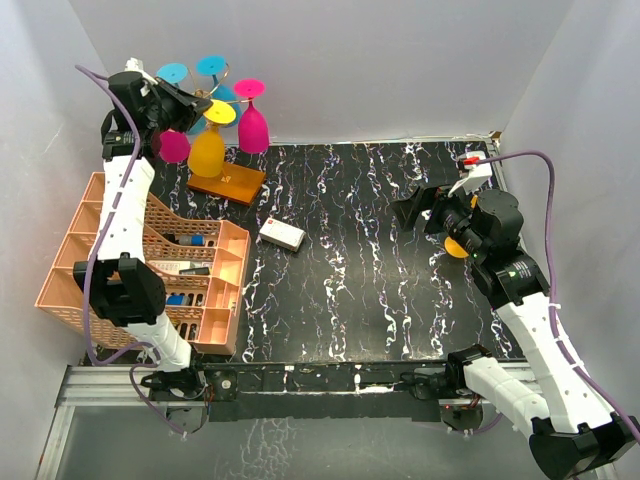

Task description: Take the wine glass off the wine glass rack

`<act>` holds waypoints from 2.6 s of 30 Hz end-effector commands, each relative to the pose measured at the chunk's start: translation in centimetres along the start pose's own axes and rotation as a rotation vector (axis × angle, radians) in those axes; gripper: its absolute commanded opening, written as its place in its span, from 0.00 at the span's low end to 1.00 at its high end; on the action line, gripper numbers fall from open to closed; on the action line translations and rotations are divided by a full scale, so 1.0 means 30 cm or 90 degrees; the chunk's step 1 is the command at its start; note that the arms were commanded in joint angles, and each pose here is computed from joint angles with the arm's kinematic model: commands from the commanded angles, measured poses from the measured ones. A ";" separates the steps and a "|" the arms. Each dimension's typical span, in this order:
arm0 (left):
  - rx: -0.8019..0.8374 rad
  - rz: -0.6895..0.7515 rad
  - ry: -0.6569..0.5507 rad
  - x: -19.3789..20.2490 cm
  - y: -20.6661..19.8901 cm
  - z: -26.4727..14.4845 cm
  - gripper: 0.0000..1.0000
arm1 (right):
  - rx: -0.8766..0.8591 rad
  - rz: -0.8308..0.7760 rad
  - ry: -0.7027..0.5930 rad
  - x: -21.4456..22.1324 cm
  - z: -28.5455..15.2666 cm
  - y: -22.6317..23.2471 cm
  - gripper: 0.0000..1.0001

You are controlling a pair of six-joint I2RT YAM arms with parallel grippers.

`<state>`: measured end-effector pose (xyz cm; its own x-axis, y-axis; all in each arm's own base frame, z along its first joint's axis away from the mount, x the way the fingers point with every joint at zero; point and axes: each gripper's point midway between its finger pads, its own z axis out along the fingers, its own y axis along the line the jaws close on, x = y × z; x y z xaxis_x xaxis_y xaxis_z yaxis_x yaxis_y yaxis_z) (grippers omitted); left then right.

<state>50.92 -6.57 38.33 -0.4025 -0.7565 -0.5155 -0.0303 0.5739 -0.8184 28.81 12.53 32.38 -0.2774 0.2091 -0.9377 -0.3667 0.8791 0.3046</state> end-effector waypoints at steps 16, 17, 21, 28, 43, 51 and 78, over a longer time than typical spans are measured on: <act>0.044 -0.093 -0.077 -0.122 -0.081 -0.017 0.00 | -0.006 -0.021 -0.054 -0.080 -0.018 0.018 0.99; 0.043 -0.096 -0.078 -0.125 -0.078 -0.013 0.00 | -0.005 -0.021 -0.055 -0.083 -0.019 0.017 0.99; 0.032 -0.113 -0.082 -0.130 -0.062 0.005 0.00 | -0.006 -0.022 -0.056 -0.085 -0.019 0.019 0.99; 0.024 -0.132 -0.076 -0.138 -0.047 0.046 0.00 | -0.006 -0.022 -0.055 -0.085 -0.017 0.019 0.99; 0.074 -0.110 -0.023 -0.062 -0.136 0.119 0.00 | -0.005 -0.022 -0.055 -0.084 -0.016 0.018 0.99; 0.111 -0.103 0.016 -0.002 -0.196 0.103 0.00 | -0.012 -0.019 -0.057 -0.107 -0.028 0.034 0.99; 0.735 -0.165 0.245 0.441 -0.725 -0.575 0.00 | -0.323 0.306 -0.083 -0.123 -0.035 0.308 0.99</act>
<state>36.42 -24.71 48.70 -0.7493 -0.5712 -0.3352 0.4889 -0.1357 -0.8617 27.48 17.88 34.85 -0.3972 0.4720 -0.7871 -0.5109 0.5987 0.6169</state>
